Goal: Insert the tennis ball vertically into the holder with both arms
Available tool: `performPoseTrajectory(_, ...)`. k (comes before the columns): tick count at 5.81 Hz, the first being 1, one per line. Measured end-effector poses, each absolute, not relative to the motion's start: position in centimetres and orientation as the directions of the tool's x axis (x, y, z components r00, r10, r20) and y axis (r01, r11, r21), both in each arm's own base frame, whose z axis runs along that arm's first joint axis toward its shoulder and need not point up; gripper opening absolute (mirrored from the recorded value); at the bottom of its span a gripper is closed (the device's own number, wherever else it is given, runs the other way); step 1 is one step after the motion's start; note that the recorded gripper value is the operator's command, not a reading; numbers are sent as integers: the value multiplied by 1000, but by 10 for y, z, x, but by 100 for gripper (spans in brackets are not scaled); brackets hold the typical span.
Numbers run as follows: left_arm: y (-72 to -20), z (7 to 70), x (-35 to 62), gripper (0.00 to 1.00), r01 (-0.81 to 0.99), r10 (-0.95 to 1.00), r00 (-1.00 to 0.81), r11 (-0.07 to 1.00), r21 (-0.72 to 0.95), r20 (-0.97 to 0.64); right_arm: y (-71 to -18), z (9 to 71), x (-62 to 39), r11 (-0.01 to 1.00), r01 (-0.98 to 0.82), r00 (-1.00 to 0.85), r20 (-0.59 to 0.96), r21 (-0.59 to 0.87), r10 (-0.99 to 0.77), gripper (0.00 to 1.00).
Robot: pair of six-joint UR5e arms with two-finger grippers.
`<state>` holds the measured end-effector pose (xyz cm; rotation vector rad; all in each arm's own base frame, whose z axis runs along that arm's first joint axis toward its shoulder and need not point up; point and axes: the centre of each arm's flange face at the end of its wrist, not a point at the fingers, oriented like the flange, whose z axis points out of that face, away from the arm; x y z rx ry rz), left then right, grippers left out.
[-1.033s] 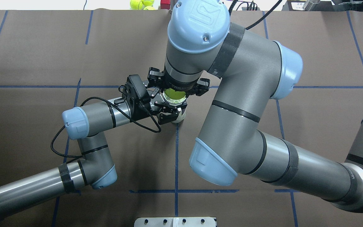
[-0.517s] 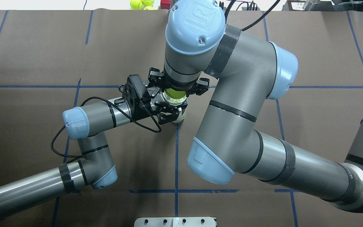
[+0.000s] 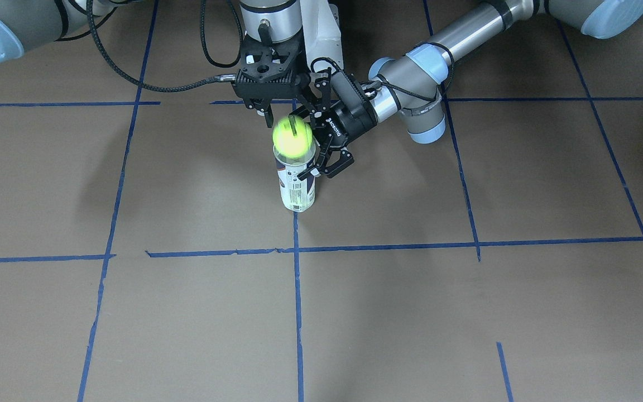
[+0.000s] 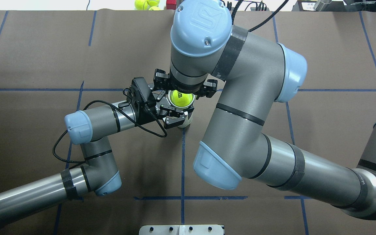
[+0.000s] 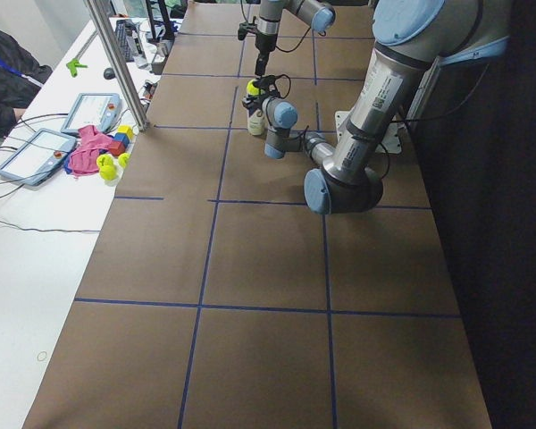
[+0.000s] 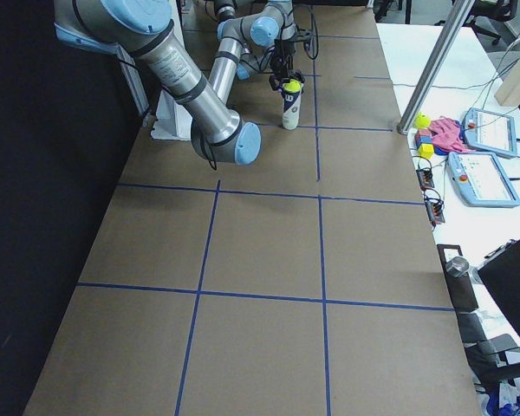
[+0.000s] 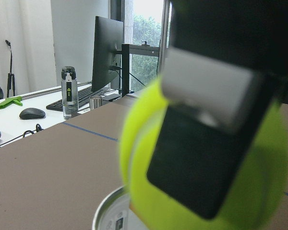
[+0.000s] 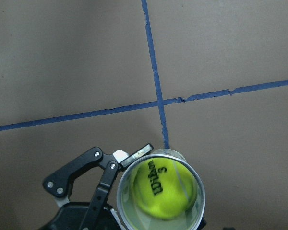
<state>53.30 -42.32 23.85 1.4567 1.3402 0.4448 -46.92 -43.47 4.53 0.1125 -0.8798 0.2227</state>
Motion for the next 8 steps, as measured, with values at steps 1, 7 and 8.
performPoseTrajectory(1,-423,239,533,85,488,881,301,187,853,-365,-435,45,-469,971,-239,616,774,8,146,100)
performPoseTrajectory(7,-427,235,525,88,503,879,299,185,844,-371,-503,89,-378,991,-103,632,775,82,1,100)
performPoseTrajectory(8,-427,229,519,89,521,878,291,188,833,-380,-517,117,-358,992,-71,653,757,106,-34,100)
